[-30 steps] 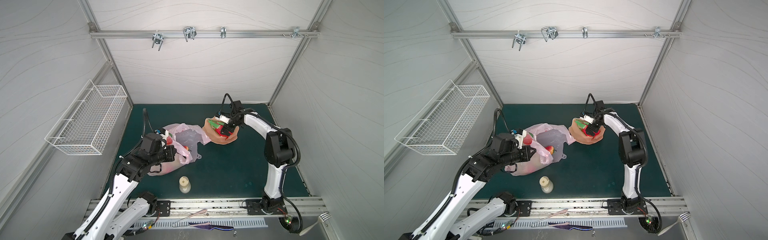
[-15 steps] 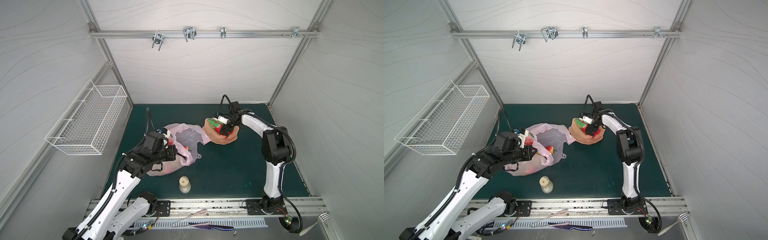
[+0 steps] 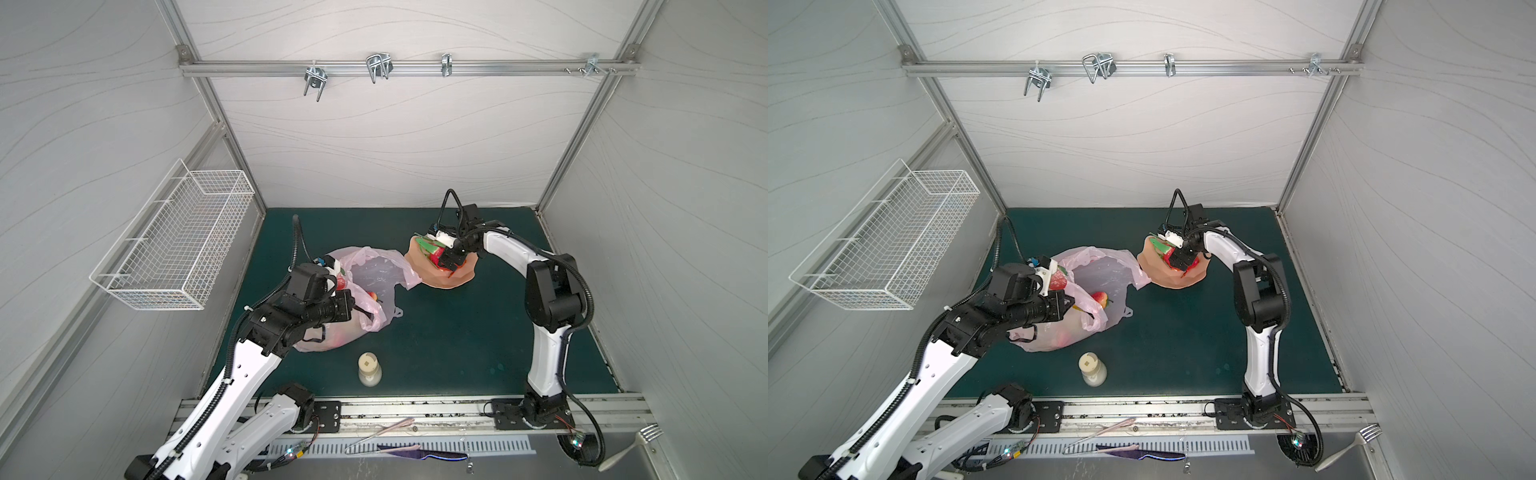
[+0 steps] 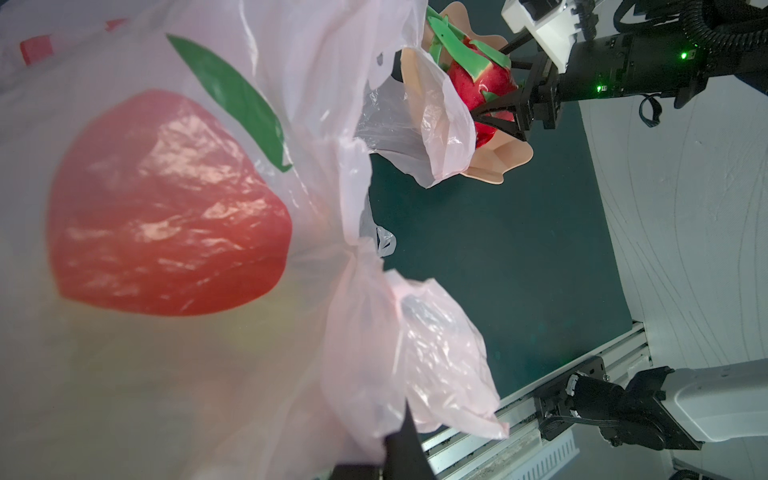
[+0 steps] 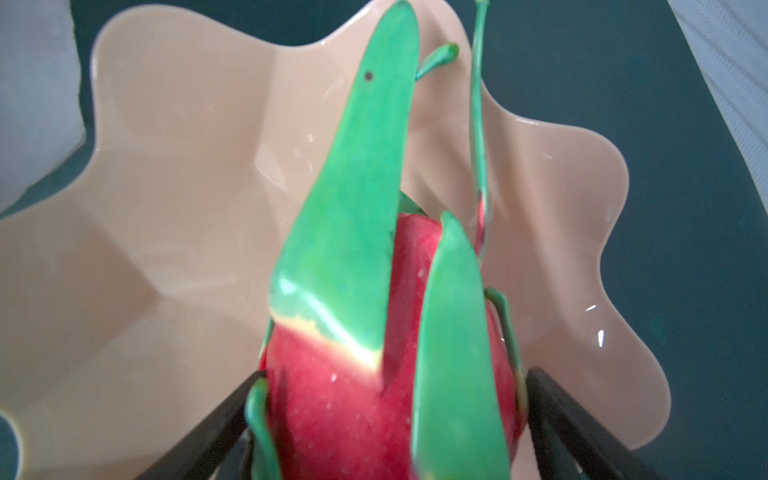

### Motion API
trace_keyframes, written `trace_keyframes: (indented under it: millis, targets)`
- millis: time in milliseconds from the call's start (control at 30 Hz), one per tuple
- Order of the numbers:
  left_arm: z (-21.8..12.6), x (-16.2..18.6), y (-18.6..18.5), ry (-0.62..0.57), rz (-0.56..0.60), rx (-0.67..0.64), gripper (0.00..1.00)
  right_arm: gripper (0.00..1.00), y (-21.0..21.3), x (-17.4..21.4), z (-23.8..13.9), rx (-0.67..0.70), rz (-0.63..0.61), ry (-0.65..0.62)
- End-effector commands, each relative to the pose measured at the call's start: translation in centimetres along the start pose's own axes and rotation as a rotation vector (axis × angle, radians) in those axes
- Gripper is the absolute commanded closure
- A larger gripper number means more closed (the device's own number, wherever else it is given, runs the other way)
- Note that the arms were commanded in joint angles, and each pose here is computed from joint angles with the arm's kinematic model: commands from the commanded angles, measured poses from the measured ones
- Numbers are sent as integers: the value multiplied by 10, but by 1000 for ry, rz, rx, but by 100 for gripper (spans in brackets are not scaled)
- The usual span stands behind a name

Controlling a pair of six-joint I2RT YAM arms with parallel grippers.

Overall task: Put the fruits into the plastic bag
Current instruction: 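Close the right gripper on the dragon fruit's body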

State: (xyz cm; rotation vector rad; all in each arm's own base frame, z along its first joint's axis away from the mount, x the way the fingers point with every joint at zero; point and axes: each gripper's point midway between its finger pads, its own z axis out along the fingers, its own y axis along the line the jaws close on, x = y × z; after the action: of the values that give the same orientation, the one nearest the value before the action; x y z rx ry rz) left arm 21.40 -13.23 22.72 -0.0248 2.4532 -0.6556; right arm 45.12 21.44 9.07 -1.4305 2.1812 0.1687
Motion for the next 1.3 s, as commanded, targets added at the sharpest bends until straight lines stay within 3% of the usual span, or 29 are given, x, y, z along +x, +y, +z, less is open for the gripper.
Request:
trace_keyframes:
  millis: [0,200,333,567,733,967,1067,1133,1267]
  targets:
    - [-13,-16,-13,-71,22,46,100,74,17,2,-10,-57,17,14]
    - [-16,-13,-11,-75,18,42,100,81,10,-16,-32,-20,42,-51]
    - [-18,-13,-11,-82,15,46,100,92,4,-28,-50,18,54,-92]
    - [-19,-13,-11,-88,15,49,100,99,-3,-41,-78,64,68,-146]
    - [-18,-12,-11,-86,14,50,100,100,1,-48,-92,55,82,-195]
    - [-17,-12,-11,-85,13,54,100,99,11,-33,-80,11,100,-154]
    - [-17,-12,-12,-85,12,57,100,79,12,-30,-78,4,125,-141]
    - [-17,-12,-11,-84,12,56,100,55,14,-32,-80,-8,150,-150]
    - [-16,-12,-12,-85,9,58,100,21,15,-34,-85,-38,250,-144]
